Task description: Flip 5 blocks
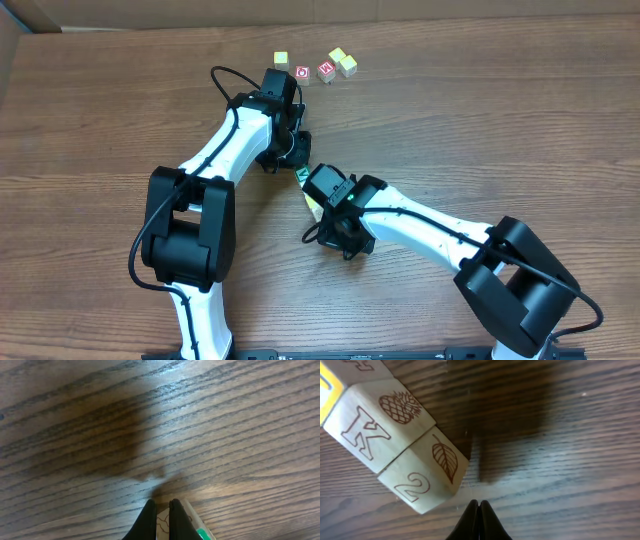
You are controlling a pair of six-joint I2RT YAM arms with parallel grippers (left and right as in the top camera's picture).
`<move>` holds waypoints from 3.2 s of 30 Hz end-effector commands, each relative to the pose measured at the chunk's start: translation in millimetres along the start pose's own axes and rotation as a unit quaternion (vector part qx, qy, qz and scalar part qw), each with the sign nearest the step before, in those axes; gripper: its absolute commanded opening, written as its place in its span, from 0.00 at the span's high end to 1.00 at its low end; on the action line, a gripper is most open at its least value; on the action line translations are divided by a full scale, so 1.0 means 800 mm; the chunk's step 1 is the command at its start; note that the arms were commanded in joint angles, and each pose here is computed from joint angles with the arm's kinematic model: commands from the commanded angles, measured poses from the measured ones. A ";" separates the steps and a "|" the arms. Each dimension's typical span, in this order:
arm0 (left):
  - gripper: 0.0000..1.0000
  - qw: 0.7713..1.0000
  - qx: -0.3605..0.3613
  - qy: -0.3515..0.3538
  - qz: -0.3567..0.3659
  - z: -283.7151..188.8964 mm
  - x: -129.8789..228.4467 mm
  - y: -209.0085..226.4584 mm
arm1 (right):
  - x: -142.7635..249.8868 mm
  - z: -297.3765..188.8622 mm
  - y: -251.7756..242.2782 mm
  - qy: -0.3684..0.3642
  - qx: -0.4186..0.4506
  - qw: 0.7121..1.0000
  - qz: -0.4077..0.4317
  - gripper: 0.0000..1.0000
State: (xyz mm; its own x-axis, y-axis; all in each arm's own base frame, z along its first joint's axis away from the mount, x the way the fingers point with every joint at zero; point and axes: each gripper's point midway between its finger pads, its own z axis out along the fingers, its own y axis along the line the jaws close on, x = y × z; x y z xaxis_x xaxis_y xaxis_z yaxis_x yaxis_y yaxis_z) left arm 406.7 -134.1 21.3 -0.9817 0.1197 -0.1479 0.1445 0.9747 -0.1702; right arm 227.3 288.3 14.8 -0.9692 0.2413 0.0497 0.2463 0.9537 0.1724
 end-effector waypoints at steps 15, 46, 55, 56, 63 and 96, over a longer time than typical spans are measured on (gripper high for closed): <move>0.96 0.999 0.029 0.004 0.015 -0.005 0.000 -0.013 | -0.003 -0.001 0.017 -0.011 -0.037 0.999 0.010 0.96; 0.96 0.999 0.039 0.014 0.016 0.010 0.003 -0.018 | 0.010 -0.001 0.032 0.005 -0.054 0.980 0.194 0.96; 0.96 0.999 0.040 0.010 0.017 0.010 0.000 -0.018 | 0.012 -0.002 0.040 0.015 -0.068 0.979 0.193 0.96; 0.96 0.999 0.041 0.010 0.017 0.010 0.000 -0.019 | 0.012 -0.002 0.040 0.015 -0.068 0.978 0.197 0.96; 0.96 0.999 0.043 0.008 0.017 0.009 -0.001 -0.019 | 0.016 -0.002 0.043 0.027 -0.071 0.977 0.201 0.96; 0.96 0.965 -0.113 -0.081 -0.222 -0.218 -0.020 0.078 | -0.132 -0.166 -0.054 -0.082 0.039 0.992 -0.091 0.86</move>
State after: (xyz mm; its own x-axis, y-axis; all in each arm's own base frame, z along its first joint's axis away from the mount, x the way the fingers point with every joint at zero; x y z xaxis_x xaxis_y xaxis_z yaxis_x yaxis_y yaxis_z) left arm 412.3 -50.3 159.4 -0.9349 -0.2866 -0.2093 -0.2836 0.9579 -0.0450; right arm 314.8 201.2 126.1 -0.9806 0.1682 -0.1001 0.1587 0.9826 0.0970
